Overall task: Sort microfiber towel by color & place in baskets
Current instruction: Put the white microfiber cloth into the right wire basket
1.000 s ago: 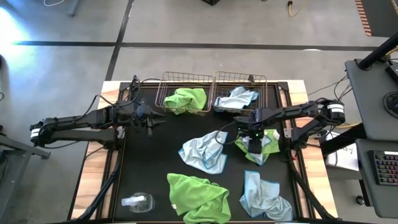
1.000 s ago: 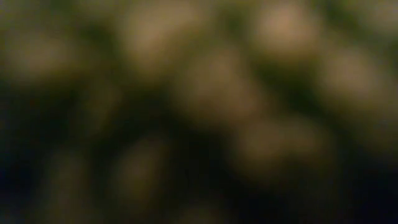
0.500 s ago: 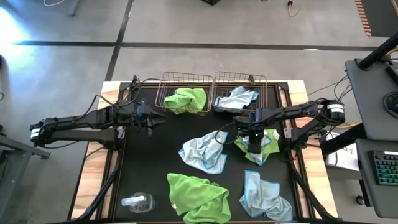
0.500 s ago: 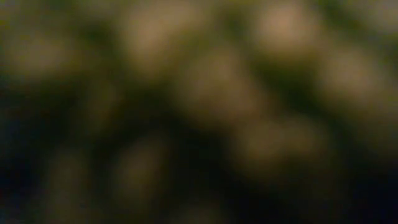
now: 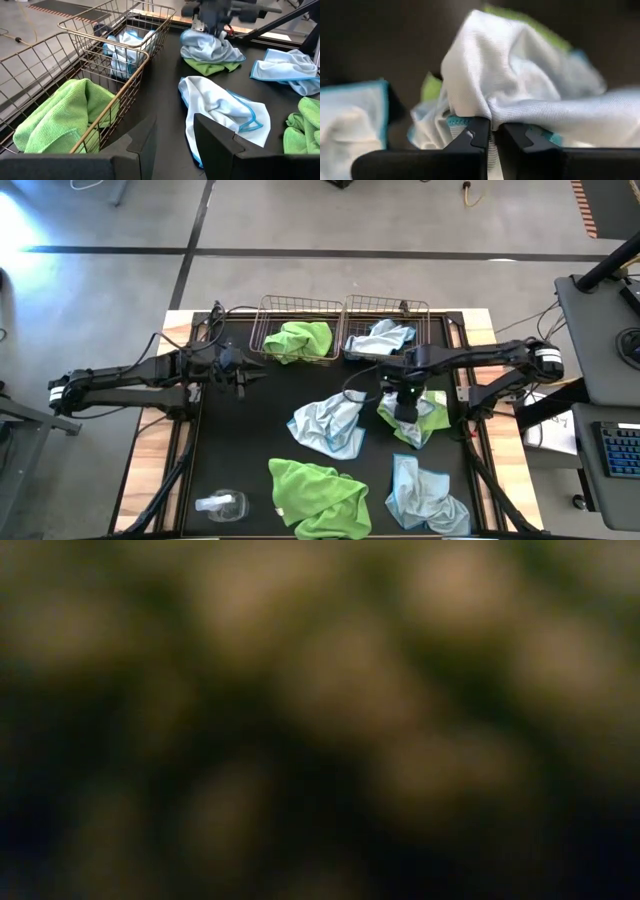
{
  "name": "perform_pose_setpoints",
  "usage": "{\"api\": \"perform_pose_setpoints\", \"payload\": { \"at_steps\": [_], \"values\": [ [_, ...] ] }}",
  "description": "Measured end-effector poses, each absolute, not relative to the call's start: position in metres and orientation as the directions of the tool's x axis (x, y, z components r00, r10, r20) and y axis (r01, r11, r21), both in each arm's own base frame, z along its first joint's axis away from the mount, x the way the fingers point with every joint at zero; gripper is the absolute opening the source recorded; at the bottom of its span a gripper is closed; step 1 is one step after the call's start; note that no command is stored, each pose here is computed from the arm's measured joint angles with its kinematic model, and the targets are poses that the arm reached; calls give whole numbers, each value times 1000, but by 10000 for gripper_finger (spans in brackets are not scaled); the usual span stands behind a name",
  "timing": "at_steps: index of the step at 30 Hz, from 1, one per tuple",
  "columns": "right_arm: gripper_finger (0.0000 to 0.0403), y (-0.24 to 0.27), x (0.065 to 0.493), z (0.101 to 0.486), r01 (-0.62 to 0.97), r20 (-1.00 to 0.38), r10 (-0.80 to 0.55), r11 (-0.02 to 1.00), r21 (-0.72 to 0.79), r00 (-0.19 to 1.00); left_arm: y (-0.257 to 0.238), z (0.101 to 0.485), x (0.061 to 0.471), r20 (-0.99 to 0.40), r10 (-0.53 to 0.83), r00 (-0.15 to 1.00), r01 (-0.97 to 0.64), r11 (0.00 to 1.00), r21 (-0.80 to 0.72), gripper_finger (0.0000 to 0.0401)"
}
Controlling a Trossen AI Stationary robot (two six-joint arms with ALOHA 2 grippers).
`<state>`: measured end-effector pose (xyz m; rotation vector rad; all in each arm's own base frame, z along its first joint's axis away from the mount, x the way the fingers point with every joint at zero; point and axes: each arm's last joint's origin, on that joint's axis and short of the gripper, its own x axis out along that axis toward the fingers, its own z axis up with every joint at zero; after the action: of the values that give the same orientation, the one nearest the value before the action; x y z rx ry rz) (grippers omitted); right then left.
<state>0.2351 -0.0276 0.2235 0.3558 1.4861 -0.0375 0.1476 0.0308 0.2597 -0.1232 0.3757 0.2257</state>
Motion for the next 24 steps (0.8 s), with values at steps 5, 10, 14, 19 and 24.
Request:
{"api": "perform_pose_setpoints", "payload": {
  "at_steps": [5, 10, 14, 19, 24],
  "values": [
    [13, -30, 237, 269, 226, -962, 82, 964, 143, 260, 31, 260, 148, -376, 196, 906, -241, 967, -78, 113],
    [13, -32, 230, 311, 243, -912, -44, 968, 62, 409, 31, 260, 147, -375, 196, 906, -241, 967, -77, 113],
    [13, -33, 221, 334, 274, -852, -137, 962, 8, 506, 31, 260, 147, -374, 196, 907, -241, 968, -77, 113],
    [13, -35, 212, 353, 324, -752, -238, 945, -35, 615, 31, 260, 147, -374, 203, 905, -247, 966, -75, 113],
    [13, -39, 210, 367, 432, -636, -394, 896, -105, 664, 31, 260, 147, -373, 205, 905, -243, 968, -59, 113]
  ]
}}
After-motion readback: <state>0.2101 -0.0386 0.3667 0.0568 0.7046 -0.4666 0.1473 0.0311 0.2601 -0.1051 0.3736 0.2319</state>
